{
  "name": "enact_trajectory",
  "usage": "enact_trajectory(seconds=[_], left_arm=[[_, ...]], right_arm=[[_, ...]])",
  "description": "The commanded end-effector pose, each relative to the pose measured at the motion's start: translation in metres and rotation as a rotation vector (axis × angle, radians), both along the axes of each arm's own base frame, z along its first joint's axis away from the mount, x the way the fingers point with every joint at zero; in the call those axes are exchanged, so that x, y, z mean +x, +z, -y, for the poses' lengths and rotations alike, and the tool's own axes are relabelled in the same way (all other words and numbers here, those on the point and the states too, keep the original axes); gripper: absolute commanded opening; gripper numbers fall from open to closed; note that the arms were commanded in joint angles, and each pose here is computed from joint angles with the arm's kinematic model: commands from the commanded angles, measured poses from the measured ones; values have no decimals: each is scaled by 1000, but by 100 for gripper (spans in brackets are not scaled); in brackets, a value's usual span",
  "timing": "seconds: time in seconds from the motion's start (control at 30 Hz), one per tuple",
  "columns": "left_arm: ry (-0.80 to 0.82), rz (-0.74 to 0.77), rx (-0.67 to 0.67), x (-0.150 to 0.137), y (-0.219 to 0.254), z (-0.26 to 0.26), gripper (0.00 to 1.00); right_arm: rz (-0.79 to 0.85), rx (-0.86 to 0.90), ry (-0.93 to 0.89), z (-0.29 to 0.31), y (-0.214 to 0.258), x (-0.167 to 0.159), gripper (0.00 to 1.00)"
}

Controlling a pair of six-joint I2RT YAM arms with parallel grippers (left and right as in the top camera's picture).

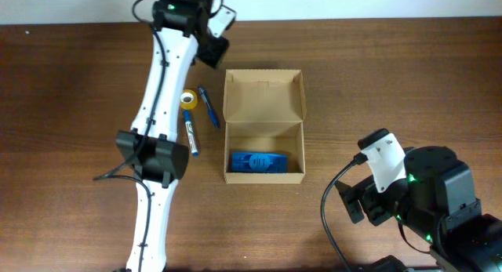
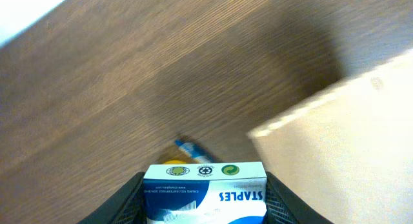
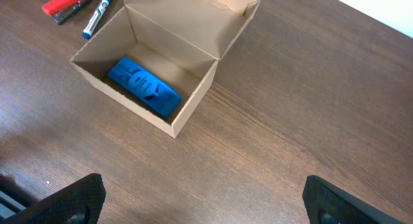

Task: Pack container
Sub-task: 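Lift the staples box into the cardboard box and release it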

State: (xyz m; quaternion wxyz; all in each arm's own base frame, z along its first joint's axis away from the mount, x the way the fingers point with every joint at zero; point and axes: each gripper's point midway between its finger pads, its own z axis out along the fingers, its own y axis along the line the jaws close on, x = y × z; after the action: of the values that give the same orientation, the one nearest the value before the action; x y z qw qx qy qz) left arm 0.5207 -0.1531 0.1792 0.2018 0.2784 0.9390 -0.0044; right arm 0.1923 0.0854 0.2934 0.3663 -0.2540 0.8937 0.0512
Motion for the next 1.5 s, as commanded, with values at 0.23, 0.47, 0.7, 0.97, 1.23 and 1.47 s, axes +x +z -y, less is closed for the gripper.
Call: enact_trajectory(seconds=[0.23,0.47,0.7,0.97,1.23,1.47], left_arm=[[-185,69,-25,-60,66,59,45],[-336,60,5,-114,54,82,46],[-545,-15,20,-159,16,129,46],[-800,-68,91,-197,-31,152,46],[-924,-71,85,-218,-59,172,46],[-1018,-69,87,-236,-72,185,46]], right_arm=[[19,2,-3,1,6,0,99],[19,2,-3,0,6,0,99],[19,2,-3,0,6,0,99],[19,2,-3,1,6,0,99],[19,2,-3,1,6,0,99],[19,2,-3,1,6,0,99]])
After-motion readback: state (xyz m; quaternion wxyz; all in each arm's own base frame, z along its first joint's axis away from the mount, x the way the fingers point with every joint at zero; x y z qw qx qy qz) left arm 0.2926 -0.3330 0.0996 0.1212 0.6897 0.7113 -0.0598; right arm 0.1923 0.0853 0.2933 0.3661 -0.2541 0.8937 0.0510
